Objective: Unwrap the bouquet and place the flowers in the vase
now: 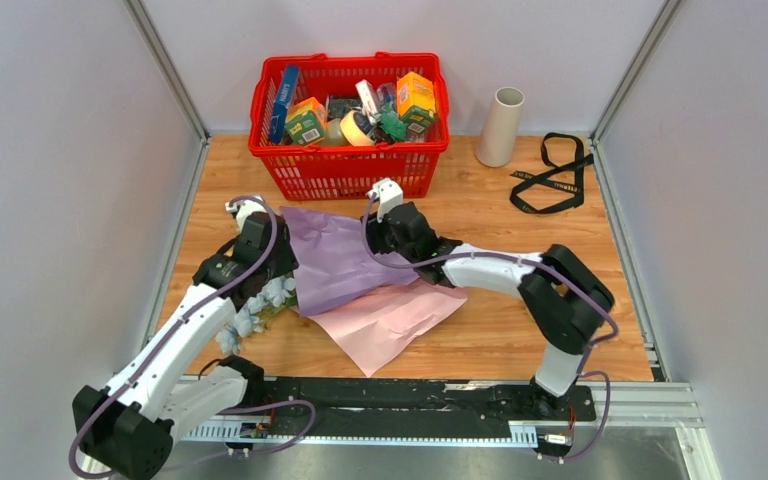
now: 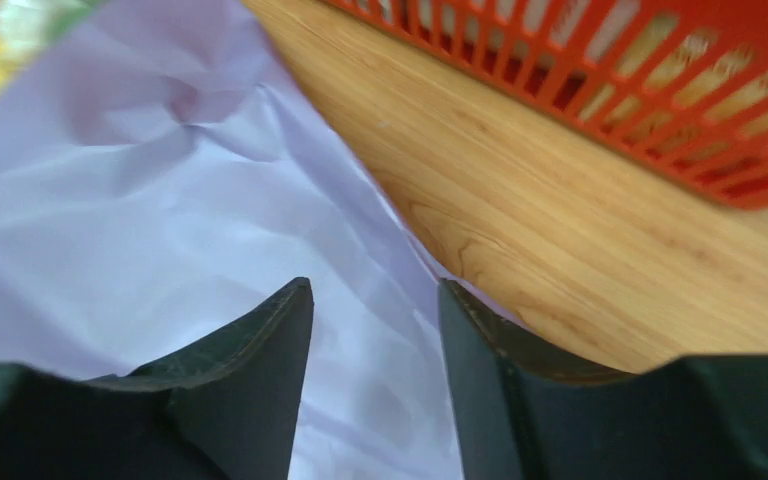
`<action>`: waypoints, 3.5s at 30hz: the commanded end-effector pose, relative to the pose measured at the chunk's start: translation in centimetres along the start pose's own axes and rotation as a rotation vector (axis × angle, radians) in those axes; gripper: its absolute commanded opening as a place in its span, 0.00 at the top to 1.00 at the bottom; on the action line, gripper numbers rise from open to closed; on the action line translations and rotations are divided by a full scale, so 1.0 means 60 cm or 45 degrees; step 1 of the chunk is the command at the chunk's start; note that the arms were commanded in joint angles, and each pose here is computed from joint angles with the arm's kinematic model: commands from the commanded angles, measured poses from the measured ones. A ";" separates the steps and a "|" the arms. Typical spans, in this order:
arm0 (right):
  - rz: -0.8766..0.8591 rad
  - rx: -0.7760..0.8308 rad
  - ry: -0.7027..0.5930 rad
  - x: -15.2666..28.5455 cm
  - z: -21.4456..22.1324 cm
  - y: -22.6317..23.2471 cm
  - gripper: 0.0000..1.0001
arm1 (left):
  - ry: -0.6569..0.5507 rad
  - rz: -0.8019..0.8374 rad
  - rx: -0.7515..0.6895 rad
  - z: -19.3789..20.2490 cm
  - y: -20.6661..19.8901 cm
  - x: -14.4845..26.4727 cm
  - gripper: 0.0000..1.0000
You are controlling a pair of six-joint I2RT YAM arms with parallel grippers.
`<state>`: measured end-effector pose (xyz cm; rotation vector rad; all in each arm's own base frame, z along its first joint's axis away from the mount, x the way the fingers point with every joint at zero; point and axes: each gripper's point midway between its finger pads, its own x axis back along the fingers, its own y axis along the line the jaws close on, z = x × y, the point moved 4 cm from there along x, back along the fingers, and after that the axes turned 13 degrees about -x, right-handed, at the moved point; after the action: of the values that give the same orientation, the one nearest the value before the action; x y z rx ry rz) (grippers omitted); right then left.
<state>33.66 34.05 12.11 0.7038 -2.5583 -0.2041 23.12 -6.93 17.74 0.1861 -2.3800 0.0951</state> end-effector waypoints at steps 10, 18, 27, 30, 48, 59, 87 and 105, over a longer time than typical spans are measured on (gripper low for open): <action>-0.563 0.299 0.034 0.161 0.009 0.055 0.28 | -0.024 0.286 -0.010 0.007 -0.010 0.080 0.46; -0.540 0.414 0.128 0.172 0.062 0.032 0.24 | 0.071 0.497 0.067 0.054 -0.039 0.086 0.44; -0.477 0.471 0.209 0.150 0.109 0.039 0.19 | 0.217 0.681 0.199 0.118 -0.073 0.063 0.45; -0.401 0.480 0.204 0.139 0.109 0.036 0.25 | 0.270 0.684 0.208 0.140 -0.075 0.052 0.44; -0.173 0.024 -0.142 0.140 -0.014 0.043 0.96 | 0.344 0.589 0.256 0.183 -0.062 0.022 0.46; 0.103 -0.134 -0.283 0.095 -0.077 0.000 1.00 | 0.296 0.546 0.282 0.177 -0.050 0.029 0.47; 0.360 -0.178 -0.225 0.062 -0.129 -0.047 0.54 | 0.025 0.086 0.242 0.038 0.014 0.054 0.41; -0.468 -0.047 -0.042 0.258 -0.054 0.166 0.17 | 0.047 0.408 0.174 -0.060 -0.072 -0.006 0.41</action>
<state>23.25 32.46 25.46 0.9840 -2.5403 -0.4316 24.32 -8.87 18.09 0.0280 -2.2848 0.3696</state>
